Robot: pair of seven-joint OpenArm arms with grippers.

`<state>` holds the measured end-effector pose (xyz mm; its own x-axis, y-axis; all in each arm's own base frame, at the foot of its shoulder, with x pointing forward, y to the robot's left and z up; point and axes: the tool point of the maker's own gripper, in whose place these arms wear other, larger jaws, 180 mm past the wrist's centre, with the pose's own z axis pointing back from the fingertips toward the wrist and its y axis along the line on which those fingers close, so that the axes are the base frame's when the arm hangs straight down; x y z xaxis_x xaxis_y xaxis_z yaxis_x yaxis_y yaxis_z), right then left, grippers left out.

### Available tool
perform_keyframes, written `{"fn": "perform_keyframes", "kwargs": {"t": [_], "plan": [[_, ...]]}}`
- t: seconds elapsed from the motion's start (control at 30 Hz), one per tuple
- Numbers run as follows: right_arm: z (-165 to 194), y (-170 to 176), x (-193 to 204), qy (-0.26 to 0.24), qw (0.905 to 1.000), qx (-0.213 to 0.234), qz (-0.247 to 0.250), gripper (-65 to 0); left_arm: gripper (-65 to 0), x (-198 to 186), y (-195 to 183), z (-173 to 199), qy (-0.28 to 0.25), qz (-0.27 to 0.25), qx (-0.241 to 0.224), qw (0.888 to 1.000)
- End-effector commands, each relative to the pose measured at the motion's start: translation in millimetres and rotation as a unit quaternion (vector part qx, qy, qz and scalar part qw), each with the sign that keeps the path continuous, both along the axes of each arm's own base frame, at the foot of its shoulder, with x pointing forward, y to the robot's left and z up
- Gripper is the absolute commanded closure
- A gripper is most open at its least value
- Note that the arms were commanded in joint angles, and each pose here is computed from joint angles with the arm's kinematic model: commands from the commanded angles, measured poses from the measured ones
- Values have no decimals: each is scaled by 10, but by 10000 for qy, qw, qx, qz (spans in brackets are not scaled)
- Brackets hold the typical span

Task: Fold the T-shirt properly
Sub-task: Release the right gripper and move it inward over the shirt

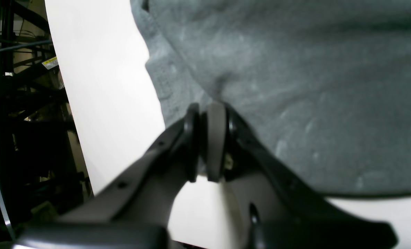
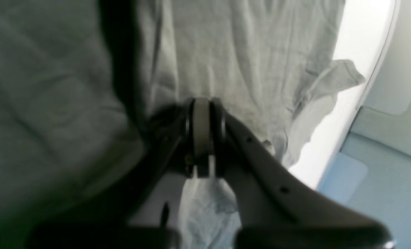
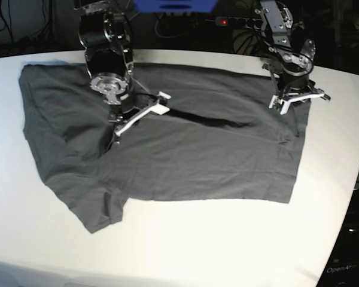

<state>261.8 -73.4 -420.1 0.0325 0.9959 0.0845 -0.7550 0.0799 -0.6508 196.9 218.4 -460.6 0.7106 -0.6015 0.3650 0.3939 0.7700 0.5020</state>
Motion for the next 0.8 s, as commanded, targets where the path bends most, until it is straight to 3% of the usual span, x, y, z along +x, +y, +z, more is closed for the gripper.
{"fn": "perform_keyframes", "kwargs": {"t": [0.0, 0.13, 0.27, 0.37, 0.5, 0.77], "plan": [[105, 27, 95, -201, 9998, 57, -12, -9, -62, -666, -119, -404, 1494, -35, -184, 9886], [177, 13, 198, -330, 9994, 48, -32, -33, -62, -666, -119, -404, 1494, -35, -184, 9886], [237, -69, 285, -436, 9990, 12, -135, -186, -62, -666, -119, -404, 1494, -35, -184, 9886], [243, -159, 295, -448, 9987, -7, -252, -258, -62, -666, -119, -404, 1494, -35, -184, 9886], [269, -173, 306, -483, 9984, 10, -298, -268, -62, -658, -119, -402, 1486, -35, -184, 9887], [647, -89, 428, -993, 9940, 228, -391, -266, -62, -643, -119, -398, 1471, -36, -184, 9889]]}}
